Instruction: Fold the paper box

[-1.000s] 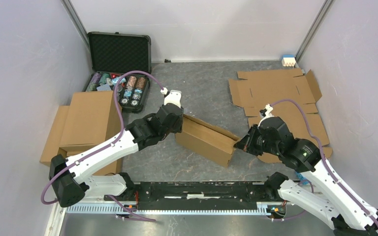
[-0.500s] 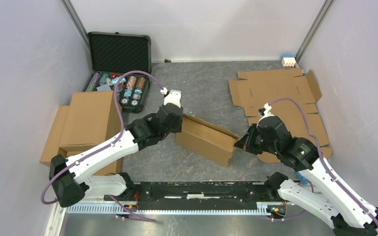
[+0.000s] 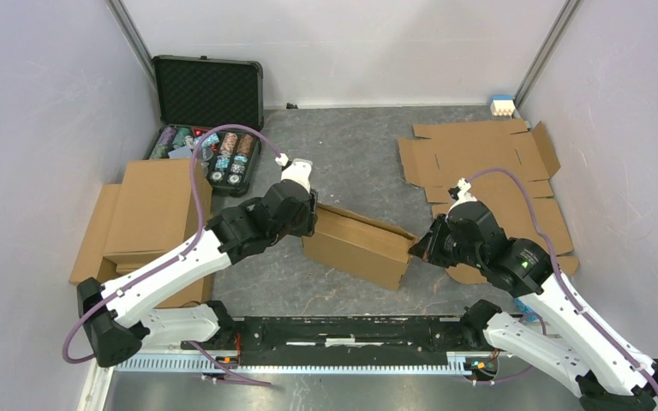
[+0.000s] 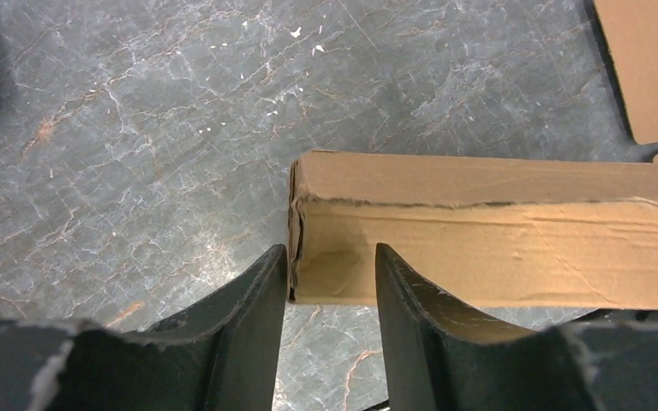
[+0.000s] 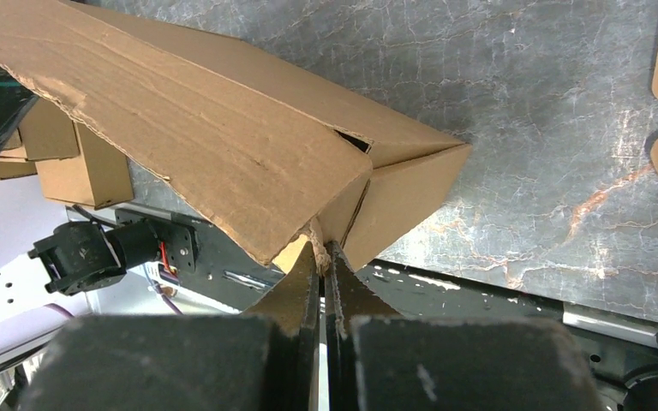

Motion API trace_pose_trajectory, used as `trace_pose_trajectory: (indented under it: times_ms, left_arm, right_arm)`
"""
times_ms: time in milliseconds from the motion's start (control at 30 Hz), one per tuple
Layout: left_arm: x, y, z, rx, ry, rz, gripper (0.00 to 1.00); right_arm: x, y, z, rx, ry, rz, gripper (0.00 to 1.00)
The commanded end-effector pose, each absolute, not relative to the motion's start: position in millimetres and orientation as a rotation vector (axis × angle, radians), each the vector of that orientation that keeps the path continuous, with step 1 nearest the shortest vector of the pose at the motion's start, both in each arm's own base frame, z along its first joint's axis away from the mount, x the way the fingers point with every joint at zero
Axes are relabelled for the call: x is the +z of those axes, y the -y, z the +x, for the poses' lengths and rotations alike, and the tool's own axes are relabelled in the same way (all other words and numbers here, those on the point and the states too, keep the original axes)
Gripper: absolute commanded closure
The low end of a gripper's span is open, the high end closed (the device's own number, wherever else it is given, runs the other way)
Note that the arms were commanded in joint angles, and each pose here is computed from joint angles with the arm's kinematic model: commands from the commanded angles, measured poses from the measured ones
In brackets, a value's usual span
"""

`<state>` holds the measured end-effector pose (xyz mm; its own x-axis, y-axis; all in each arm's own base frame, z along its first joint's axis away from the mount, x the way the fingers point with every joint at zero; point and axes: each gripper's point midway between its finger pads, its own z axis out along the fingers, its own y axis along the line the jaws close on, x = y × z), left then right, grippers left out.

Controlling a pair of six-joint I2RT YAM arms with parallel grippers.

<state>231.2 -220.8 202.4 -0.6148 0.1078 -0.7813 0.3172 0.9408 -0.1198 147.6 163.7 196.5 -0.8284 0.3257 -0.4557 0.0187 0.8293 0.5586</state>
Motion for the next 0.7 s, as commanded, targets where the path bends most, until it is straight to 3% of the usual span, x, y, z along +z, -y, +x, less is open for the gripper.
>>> trace_pose_trajectory:
  times_ms: [0, 100, 233, 367, 433, 667]
  left_arm:
    - [239.7, 217.6, 229.9, -0.34, -2.162, 0.309, 0.52]
    - [242.1, 213.4, 231.5, -0.31, -2.161, 0.307, 0.59]
    - [237.4, 209.8, 232.1, -0.287, -2.164, 0.305, 0.83]
    - [226.5, 207.3, 234.9, -0.248, -2.172, 0.305, 0.87]
    - [223.1, 208.0, 236.0, -0.244, -2.172, 0.304, 0.96]
    - [207.1, 203.3, 226.4, -0.24, -2.206, 0.348, 0.98]
  right_arm:
    - [182.4, -155.6, 143.3, 0.655, -2.518, 0.237, 1.0]
    - [184.2, -155.8, 144.6, 0.652, -2.513, 0.234, 1.0]
    - [185.9, -156.4, 146.3, 0.65, -2.507, 0.222, 1.0]
    - [187.1, -157.3, 145.1, 0.662, -2.506, 0.217, 1.0]
    - [186.8, -156.0, 144.6, 0.66, -2.504, 0.223, 0.99]
    - [196.8, -151.4, 147.5, 0.641, -2.474, 0.221, 0.72]
